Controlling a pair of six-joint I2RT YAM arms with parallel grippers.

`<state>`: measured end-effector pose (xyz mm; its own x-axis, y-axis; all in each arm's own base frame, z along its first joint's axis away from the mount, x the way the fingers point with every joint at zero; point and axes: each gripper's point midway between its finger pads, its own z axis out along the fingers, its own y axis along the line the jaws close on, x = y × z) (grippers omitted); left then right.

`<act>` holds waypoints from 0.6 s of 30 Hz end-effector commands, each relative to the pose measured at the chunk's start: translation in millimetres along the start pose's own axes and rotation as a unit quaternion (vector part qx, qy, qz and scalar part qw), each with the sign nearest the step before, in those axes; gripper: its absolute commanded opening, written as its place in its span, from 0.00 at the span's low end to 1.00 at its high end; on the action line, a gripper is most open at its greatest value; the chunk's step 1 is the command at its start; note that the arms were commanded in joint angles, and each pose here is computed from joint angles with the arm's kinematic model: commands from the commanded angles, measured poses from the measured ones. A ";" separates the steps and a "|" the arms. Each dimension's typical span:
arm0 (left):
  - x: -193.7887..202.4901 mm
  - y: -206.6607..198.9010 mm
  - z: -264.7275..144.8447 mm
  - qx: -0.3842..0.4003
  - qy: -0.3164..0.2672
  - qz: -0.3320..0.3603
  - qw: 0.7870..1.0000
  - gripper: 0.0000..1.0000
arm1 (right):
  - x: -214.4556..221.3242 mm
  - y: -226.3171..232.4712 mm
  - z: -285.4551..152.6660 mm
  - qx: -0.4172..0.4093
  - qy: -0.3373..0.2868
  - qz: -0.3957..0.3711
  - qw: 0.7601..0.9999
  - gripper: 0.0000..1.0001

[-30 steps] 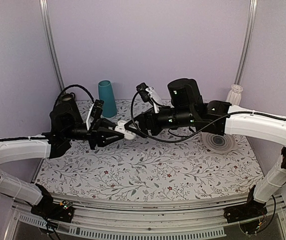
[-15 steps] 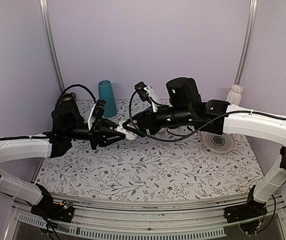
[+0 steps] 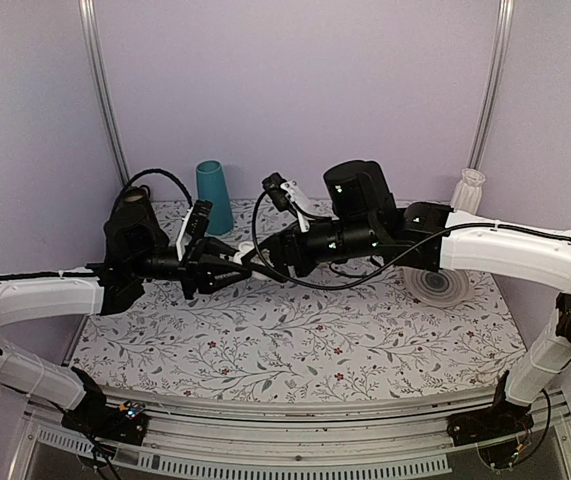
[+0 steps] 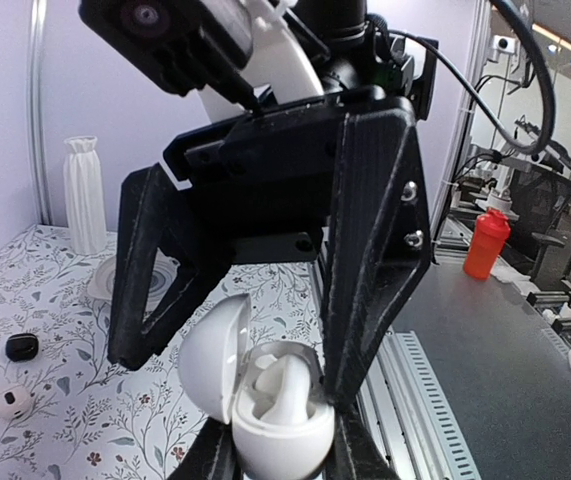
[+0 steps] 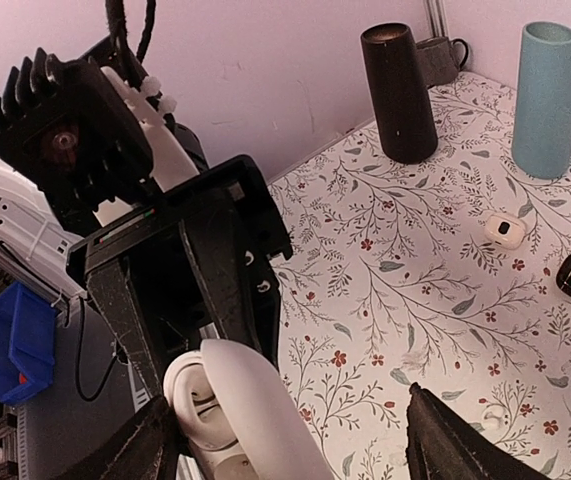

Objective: Insert the wireless bluetooth earbuds into the charging case
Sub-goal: Adjust the left earbud in the right side groove of the charging case.

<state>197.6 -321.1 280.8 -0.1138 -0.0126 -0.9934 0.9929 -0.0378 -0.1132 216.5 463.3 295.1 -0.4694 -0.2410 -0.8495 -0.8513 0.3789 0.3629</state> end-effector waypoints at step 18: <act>-10.0 -6.8 4.4 0.012 -0.006 0.022 1.000 0.00 | -20.3 2.0 -14.6 -0.021 -0.035 0.037 0.998 0.79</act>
<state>196.5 -321.8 279.6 -0.1069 -0.0088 -0.9942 0.9935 -0.0411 -0.1064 221.3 458.1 311.0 -0.5154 -0.1686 -0.8402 -0.8257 0.3600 0.4342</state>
